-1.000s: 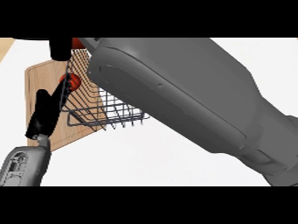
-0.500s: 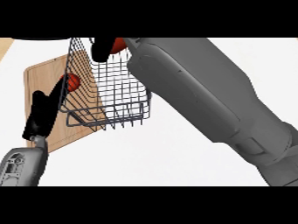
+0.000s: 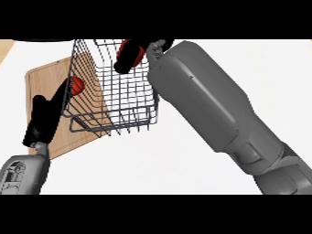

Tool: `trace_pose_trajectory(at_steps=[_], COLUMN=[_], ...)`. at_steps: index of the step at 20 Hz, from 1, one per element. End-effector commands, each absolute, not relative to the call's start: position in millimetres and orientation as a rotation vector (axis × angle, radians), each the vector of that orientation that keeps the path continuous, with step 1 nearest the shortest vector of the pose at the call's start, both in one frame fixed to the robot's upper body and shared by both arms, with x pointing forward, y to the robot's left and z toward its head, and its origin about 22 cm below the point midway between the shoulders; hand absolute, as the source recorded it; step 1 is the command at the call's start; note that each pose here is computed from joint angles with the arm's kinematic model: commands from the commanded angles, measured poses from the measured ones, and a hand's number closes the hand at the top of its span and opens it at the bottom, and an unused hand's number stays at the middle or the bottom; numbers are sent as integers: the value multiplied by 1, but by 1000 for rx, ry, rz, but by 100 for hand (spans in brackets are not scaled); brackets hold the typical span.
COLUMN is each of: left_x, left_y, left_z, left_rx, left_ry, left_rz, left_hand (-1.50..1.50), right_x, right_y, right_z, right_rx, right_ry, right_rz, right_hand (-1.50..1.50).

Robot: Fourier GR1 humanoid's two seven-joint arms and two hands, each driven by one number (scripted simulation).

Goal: Pick the bell pepper from the placemat and place it in the basket

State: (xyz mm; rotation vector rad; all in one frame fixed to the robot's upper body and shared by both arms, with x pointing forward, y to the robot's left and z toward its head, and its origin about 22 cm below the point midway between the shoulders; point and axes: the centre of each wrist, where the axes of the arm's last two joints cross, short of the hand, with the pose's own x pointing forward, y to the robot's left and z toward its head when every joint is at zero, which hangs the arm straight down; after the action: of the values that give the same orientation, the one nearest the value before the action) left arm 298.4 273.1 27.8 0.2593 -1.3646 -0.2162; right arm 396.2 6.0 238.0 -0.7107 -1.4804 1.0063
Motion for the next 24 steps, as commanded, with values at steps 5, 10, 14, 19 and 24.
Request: trace_pose_trajectory(at_steps=[5,10,14,19,24], left_x=[279,297,295,303,288], left_y=[276,285,267,277,287], left_z=[18,28,31,31,18], left_rx=[283,272,266,281,283], left_ry=[-1358,-1351,-1361,-1357,-1347], left_rz=[-216,-198,-215,-193,-209], left_hand=[0,0,0,0,0], right_x=[394,399,406,416,393], right_y=[-6,-19,-50,-129,-196], right_z=[219,221,235,250,227], right_rx=[-606,-630,-691,-650,-666], right_ry=[-1616,-1721,-1707,-1658,-1596], right_rz=[816,564,413,254,274], right_hand=[-150,-150,-150,-150,-150])
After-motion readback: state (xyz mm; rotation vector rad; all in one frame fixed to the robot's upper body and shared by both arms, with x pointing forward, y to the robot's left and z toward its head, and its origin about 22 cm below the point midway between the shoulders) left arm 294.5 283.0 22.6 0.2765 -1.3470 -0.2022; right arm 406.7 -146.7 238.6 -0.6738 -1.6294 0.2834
